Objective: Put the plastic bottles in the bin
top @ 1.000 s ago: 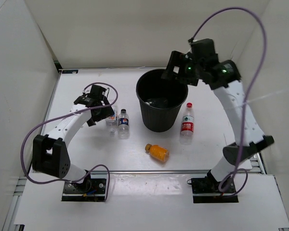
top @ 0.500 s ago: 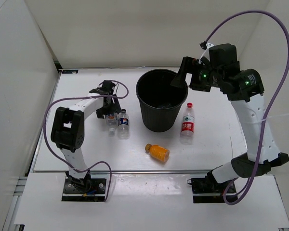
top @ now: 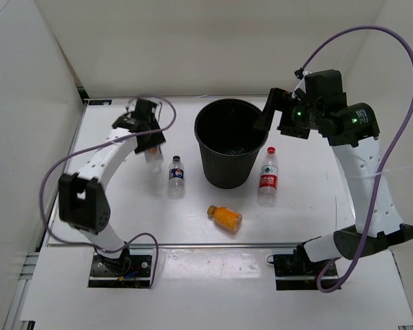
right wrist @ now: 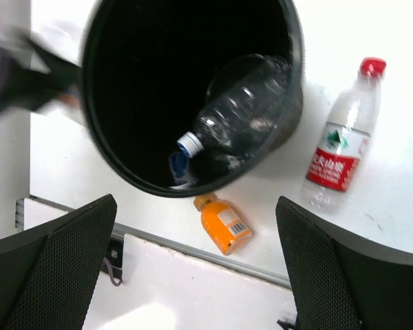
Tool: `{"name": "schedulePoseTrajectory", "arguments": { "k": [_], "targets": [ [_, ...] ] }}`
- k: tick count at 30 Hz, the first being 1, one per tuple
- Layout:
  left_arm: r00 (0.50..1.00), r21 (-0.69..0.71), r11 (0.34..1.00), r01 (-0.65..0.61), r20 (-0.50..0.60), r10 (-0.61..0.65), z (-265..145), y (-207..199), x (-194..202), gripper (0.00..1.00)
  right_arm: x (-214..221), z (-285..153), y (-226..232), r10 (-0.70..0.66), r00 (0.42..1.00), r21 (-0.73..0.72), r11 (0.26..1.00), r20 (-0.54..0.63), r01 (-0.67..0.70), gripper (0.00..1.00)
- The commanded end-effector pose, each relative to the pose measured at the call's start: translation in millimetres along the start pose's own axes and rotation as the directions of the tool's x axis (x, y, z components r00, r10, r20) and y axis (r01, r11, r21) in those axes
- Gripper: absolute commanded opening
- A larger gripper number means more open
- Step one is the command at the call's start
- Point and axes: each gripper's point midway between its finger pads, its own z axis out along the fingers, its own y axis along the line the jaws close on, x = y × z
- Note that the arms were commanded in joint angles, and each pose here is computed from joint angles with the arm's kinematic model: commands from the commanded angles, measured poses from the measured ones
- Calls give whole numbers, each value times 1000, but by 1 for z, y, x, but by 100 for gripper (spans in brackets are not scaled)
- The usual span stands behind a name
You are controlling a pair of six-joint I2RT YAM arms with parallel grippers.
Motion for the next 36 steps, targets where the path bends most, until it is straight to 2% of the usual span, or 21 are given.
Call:
{"name": "schedulePoseTrajectory", "arguments": {
  "k": [1, 4, 5, 6, 8, 9, 11, 13, 16, 19, 20, 21, 24, 25, 27, 28, 30, 31, 32, 34, 36],
  "targets": [
    [903, 261, 959, 110, 376, -206, -152, -28, -104, 59, 0, -10, -9, 37, 999, -18, 999, 37, -36, 100],
    [849, 446, 895, 11, 468, -244, -226, -63, -134, 60, -2, -8, -18, 102, 994, -3, 995, 45, -102, 100],
    [831, 508, 859, -60, 502, -239, -248, -82, -140, 62, -4, -9, -22, 119, 992, 5, 993, 51, -120, 100],
    [843, 536, 838, -103, 494, -213, -248, -100, -138, 62, -7, -7, -26, 148, 987, 7, 989, 56, -149, 100],
    [861, 630, 746, -215, 482, -159, -274, -141, -126, 63, -9, -4, -28, 160, 986, -14, 987, 54, -159, 100],
    [882, 646, 720, -253, 461, -103, -264, -163, -115, 63, -10, -1, -33, 179, 982, -2, 984, 57, -179, 100],
    [881, 666, 678, -312, 469, -55, -267, -190, -105, 64, -9, 1, -39, 190, 980, 11, 982, 55, -191, 100],
    [887, 682, 629, -373, 461, 26, -257, -226, -82, 70, -6, 5, -57, 233, 971, 57, 970, 55, -236, 100],
    [888, 694, 587, -416, 450, 98, -250, -251, -56, 75, -5, -3, -64, 246, 965, 55, 966, 87, -251, 100],
    [866, 694, 550, -464, 486, 118, -267, -268, -43, 80, 5, -2, -74, 266, 961, 80, 959, 77, -272, 100],
    [857, 684, 550, -479, 499, 126, -269, -270, -39, 84, 9, -4, -75, 267, 961, 80, 959, 77, -272, 100],
    [837, 669, 538, -513, 529, 140, -278, -274, -32, 100, 11, -6, -79, 280, 956, 95, 953, 88, -288, 100],
    [788, 586, 623, -518, 610, 82, -304, -247, -51, 100, 29, 6, -93, 293, 954, 135, 945, 63, -300, 100],
    [772, 556, 672, -488, 635, 35, -316, -225, -64, 100, 40, 20, -105, 315, 948, 172, 932, 45, -318, 100],
    [756, 522, 736, -432, 654, -20, -324, -199, -78, 100, 58, 33, -119, 337, 941, 215, 918, 22, -333, 100],
    [743, 522, 762, -383, 664, -82, -338, -173, -91, 100, 63, 41, -126, 349, 937, 227, 910, 30, -346, 100],
    [761, 484, 824, -295, 641, -104, -313, -144, -91, 100, 100, 66, -150, 391, 920, 303, 882, -37, -362, 100],
    [747, 473, 848, -239, 647, -151, -316, -117, -99, 100, 106, 76, -158, 391, 920, 316, 877, -36, -361, 100],
    [772, 424, 873, -241, 629, -92, -285, -108, -84, 100, 117, 87, -165, 414, 908, 341, 864, -64, -370, 100],
    [797, 382, 899, -213, 600, -66, -262, -86, -75, 100, 140, 104, -179, 427, 896, 378, 854, -119, -357, 100],
    [848, 317, 925, -208, 530, 9, -226, -66, -50, 100, 150, 124, -188, 436, 886, 395, 851, -160, -348, 100]
  ]
}}
